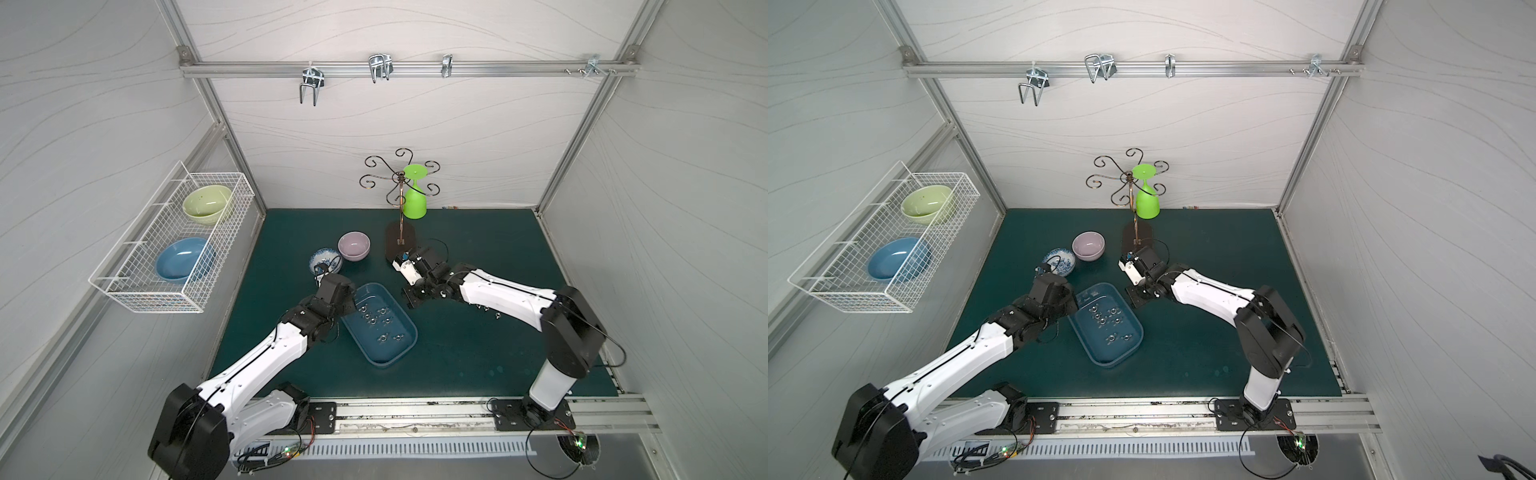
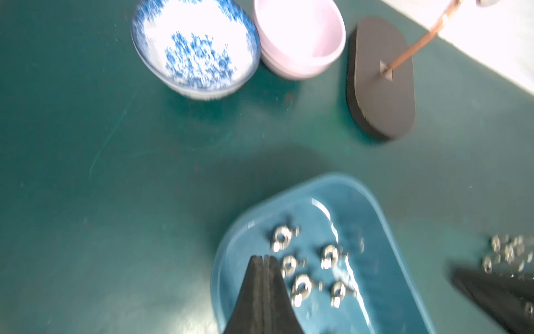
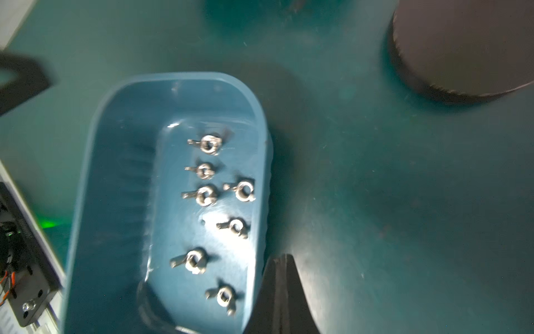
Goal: Take out the wing nut from the storage box
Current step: Adjust the storage box at the center of the board.
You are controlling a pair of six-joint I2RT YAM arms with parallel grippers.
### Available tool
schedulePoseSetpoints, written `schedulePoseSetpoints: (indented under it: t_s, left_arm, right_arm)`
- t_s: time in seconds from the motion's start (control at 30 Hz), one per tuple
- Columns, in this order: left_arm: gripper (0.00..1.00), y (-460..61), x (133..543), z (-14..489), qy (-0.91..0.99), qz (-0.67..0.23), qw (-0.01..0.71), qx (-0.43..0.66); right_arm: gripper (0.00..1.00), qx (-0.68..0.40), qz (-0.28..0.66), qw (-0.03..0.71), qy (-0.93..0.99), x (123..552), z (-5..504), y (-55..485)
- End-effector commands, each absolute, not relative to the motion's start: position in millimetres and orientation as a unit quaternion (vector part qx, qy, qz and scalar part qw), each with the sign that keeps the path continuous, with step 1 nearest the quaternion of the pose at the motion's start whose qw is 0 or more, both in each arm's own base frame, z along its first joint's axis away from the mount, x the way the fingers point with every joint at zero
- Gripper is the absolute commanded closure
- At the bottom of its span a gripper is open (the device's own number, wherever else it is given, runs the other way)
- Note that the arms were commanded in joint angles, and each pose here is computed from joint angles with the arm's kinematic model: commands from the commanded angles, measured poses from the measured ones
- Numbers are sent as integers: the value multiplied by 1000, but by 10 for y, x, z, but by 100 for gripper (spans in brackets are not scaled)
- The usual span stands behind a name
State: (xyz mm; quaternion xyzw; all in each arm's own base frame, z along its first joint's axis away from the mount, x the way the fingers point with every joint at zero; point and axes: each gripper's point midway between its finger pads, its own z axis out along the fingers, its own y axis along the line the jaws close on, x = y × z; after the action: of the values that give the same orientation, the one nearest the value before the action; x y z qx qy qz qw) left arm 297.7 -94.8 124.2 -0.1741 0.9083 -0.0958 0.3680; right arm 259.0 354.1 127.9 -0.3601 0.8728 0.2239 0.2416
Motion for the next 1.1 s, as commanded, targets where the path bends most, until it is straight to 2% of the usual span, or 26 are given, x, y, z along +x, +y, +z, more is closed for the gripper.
schedulePoseSetpoints:
  t_s: [0.0,0.2,0.37,0.5,0.63,1.07]
  left_arm:
    - [100,-1019,3291,1458,893,-118,400,-170]
    - [100,-961,3540,1328,900,-116,381,-178]
    - [100,-786,3615,1304,895,-118,379,-203]
    - [100,-720,3582,1331,891,-117,385,-209]
    - [100,-724,3611,1326,892,-118,387,-203]
    - [100,-861,3715,1158,901,-141,364,-189]
  right_arm:
    - [100,-408,222,243,852,2072,1429,3586]
    - [100,-501,261,203,800,942,1424,3952]
    - [100,-540,260,181,780,465,1237,4185]
    - [100,-563,221,171,777,351,909,4300]
    - [100,-562,182,178,787,413,630,4430]
    - [100,-487,75,242,836,868,417,4300]
